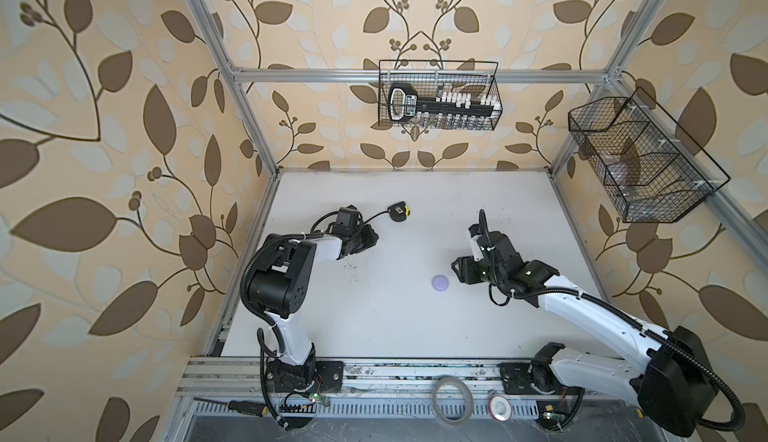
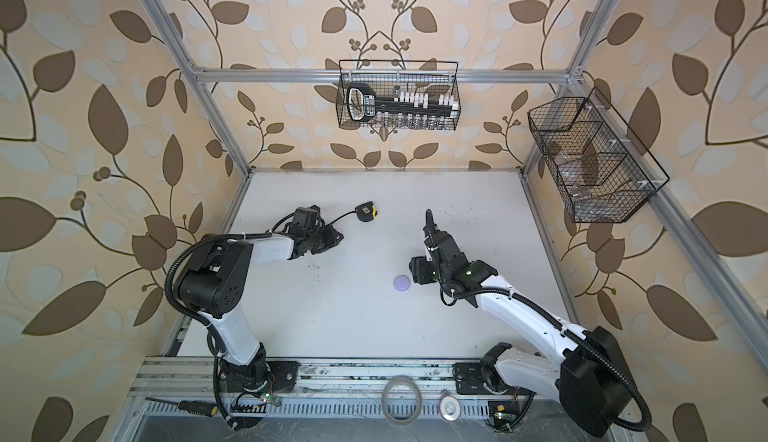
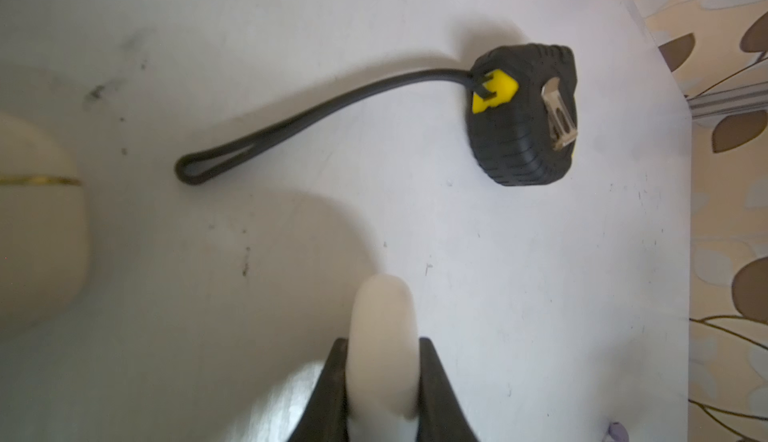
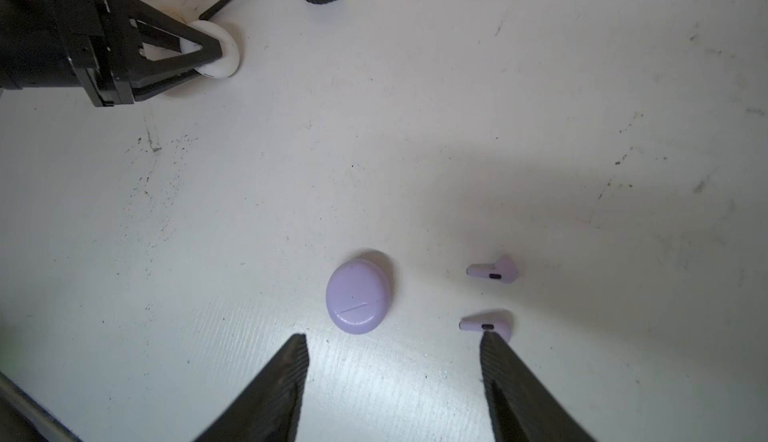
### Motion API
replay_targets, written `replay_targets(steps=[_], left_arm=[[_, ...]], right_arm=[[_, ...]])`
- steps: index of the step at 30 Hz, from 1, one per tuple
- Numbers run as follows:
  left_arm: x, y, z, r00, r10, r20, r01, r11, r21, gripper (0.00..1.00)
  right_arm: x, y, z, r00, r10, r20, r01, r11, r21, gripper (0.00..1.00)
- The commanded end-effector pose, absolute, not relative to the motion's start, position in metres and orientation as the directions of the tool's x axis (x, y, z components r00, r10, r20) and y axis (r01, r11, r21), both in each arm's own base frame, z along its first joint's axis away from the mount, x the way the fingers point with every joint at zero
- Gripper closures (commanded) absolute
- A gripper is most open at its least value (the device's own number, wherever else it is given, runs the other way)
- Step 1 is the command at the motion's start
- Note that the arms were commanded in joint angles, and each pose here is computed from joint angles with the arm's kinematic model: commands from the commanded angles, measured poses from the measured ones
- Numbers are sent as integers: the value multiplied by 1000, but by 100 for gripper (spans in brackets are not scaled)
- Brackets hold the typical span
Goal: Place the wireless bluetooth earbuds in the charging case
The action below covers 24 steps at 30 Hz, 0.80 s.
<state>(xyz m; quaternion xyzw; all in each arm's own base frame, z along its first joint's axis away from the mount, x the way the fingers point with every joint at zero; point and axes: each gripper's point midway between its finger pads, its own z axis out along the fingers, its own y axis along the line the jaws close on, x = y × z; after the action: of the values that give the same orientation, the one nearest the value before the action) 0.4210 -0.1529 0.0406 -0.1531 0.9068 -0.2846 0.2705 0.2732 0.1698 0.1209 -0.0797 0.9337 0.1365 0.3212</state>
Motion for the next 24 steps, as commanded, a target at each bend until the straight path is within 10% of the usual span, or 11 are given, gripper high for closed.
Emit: replay_targets(steps=[1, 24], left_arm=[[434, -147, 43, -777, -473, -416, -146, 778, -611, 93], [405, -112, 103, -679, -461, -572, -100, 829, -550, 8]], right_arm=[[269, 167, 108, -790, -72, -609, -221, 960, 174, 29], [259, 208, 46, -835, -315, -452, -333, 942, -41, 12]])
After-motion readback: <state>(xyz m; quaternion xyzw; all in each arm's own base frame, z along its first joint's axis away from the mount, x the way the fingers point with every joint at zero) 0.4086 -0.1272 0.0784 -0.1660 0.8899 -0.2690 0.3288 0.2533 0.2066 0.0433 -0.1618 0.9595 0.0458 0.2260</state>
